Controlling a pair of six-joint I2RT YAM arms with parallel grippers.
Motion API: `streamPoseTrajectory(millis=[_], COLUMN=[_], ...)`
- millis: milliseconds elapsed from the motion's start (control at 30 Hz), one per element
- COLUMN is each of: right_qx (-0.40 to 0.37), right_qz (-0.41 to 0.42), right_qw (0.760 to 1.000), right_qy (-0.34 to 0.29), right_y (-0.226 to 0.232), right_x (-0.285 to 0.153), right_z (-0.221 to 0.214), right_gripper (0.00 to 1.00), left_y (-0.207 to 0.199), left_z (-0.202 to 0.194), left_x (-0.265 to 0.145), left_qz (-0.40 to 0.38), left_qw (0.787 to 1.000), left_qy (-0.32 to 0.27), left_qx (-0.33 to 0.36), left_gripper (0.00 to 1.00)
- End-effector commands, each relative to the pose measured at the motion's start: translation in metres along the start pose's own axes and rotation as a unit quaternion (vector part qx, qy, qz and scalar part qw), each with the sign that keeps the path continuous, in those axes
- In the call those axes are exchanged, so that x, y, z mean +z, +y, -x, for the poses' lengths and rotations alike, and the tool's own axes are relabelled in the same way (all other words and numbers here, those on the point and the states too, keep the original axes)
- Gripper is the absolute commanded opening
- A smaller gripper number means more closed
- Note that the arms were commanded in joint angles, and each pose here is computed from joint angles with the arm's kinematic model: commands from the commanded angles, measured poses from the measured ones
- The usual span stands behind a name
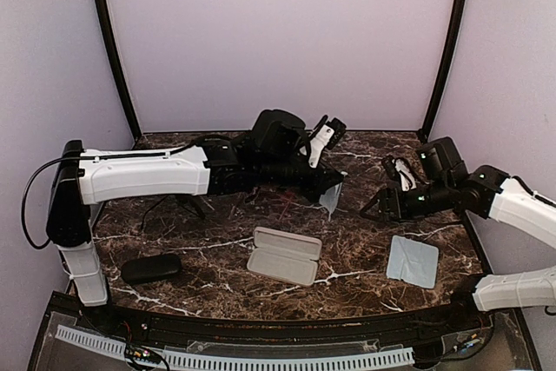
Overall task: Organize the sunglasses
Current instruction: Move the opened sunglasses case to the center of the board.
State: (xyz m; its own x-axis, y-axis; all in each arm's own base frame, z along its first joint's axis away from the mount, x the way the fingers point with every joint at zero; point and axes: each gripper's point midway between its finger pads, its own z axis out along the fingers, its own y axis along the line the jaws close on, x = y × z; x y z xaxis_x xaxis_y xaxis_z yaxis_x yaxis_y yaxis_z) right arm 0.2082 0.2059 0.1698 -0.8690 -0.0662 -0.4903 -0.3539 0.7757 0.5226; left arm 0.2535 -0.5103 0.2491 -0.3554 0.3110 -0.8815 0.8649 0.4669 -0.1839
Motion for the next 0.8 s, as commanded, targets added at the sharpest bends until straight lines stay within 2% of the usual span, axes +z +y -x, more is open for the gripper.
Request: streamPoseTrajectory(millis=[0,167,367,600,767], right_qx=[-0.030,-0.059,-0.072,-0.124,-0.153], right_qz=[0.043,0.062,0.145,0.179,0.205], right_qw=[0.998,0.996,0.986,0.976,0.967], right_qy=[-0.024,-0.023,-0.032,-0.018,-0.015], right_y=[0.022,0.040,0.083,0.131,0.156], right_x=[0.003,0.011,0.032,0.063,0.075], right_z=[0.016,0.024,0.032,0.026,0.023], right_gripper=[0.73,0.73,0.73,0.69,0.69], left_y=[-0.004,0.011,0.015,0.022,0.035], left_z=[0.029,0.029,0.016,0.000,-0.018], left_x=[-0.033,-0.065,-0.096,-0.131,-0.148], left_qz=[0.006,0.051,0.056,0.074,0.115], left_qw=[1.000,0.999,0.997,0.993,0.987], left_qy=[-0.013,-0.004,-0.011,-0.022,0.000], left_qx=[-0.015,-0.011,-0.046,-0.085,-0.109], left_gripper=[0.00,0.00,0.00,0.00,0.00])
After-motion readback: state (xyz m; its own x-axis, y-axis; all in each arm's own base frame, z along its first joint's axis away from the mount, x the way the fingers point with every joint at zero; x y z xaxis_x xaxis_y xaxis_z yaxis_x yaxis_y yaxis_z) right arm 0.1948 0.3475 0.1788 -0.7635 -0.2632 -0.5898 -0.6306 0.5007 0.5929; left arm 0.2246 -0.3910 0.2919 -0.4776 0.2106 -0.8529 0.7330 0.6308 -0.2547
